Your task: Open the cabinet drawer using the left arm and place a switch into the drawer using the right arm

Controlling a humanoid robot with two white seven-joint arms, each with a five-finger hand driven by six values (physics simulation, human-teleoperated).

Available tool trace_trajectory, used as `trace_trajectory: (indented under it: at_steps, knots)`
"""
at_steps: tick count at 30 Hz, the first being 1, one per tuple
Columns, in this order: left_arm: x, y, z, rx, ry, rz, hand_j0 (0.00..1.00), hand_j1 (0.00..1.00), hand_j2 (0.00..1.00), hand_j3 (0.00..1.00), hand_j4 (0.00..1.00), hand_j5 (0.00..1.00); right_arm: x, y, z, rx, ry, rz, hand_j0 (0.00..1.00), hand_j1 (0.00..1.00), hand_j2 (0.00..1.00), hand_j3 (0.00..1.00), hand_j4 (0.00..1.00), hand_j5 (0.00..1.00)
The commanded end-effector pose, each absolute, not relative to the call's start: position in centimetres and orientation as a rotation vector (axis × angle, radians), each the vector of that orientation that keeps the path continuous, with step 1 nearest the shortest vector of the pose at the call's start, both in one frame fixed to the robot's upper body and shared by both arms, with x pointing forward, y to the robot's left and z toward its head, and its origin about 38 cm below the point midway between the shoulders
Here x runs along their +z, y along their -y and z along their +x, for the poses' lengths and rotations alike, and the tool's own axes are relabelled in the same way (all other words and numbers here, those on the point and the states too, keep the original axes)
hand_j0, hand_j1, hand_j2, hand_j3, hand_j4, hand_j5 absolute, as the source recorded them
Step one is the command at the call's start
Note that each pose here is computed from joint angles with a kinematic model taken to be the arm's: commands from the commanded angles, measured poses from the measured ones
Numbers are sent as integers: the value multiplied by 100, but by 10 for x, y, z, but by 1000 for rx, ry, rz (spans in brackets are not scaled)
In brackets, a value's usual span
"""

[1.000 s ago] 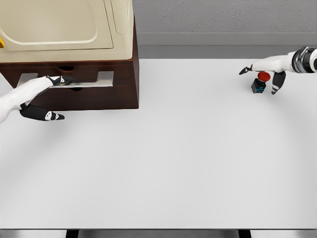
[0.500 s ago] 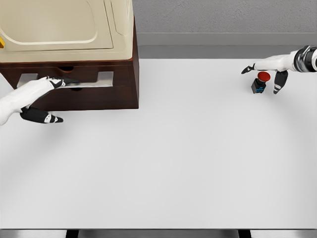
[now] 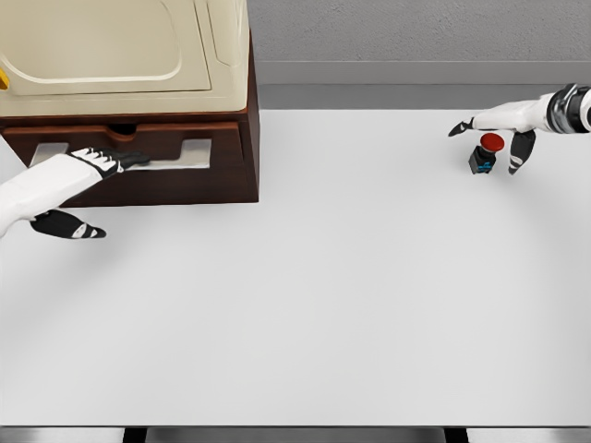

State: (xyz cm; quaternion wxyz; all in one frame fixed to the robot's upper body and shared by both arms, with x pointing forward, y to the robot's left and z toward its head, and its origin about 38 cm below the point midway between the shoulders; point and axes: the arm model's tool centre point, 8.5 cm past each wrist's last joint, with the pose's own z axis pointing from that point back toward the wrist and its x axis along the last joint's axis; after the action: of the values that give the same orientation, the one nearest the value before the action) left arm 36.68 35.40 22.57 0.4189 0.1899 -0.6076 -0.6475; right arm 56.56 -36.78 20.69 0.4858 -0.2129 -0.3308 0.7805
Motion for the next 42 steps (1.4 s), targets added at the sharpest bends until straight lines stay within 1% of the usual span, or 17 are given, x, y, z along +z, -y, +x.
trace_trajectory:
  at_steps: [1,12,13,18,33,36,37,39,42]
  knots:
    - [225,-318,349,-1589,1687,170,100,100,100,100,100,100,209,367,566,1894,816,-519,100,100,100,100,100,100]
    - [227,-312,337,-1673,1780,110,100,100,100,100,100,100,214,364,569,1899,823,-528,100,100,100,100,100,100]
    - [226,-312,335,-1680,1789,102,100,100,100,100,100,100,212,359,569,1904,827,-521,100,100,100,100,100,100]
    - [221,-315,328,-1702,1785,80,100,100,100,100,100,100,208,356,569,1923,809,-515,100,100,100,100,100,100]
    - [229,-323,329,-1700,1787,120,100,100,100,100,100,100,206,352,569,1931,805,-511,100,100,100,100,100,100]
    - [231,-326,329,-1694,1791,135,100,100,100,100,100,100,206,352,569,1930,806,-510,91,91,91,91,91,91]
    - [234,-327,330,-1692,1796,147,100,100,100,100,100,100,206,352,569,1929,808,-511,91,91,91,91,91,91]
    - [239,-330,331,-1686,1806,168,100,100,100,100,100,100,206,352,569,1930,806,-510,99,99,99,99,99,99]
    - [252,-337,334,-1666,1836,224,100,100,100,100,100,100,206,352,569,1929,808,-511,99,99,99,99,99,99]
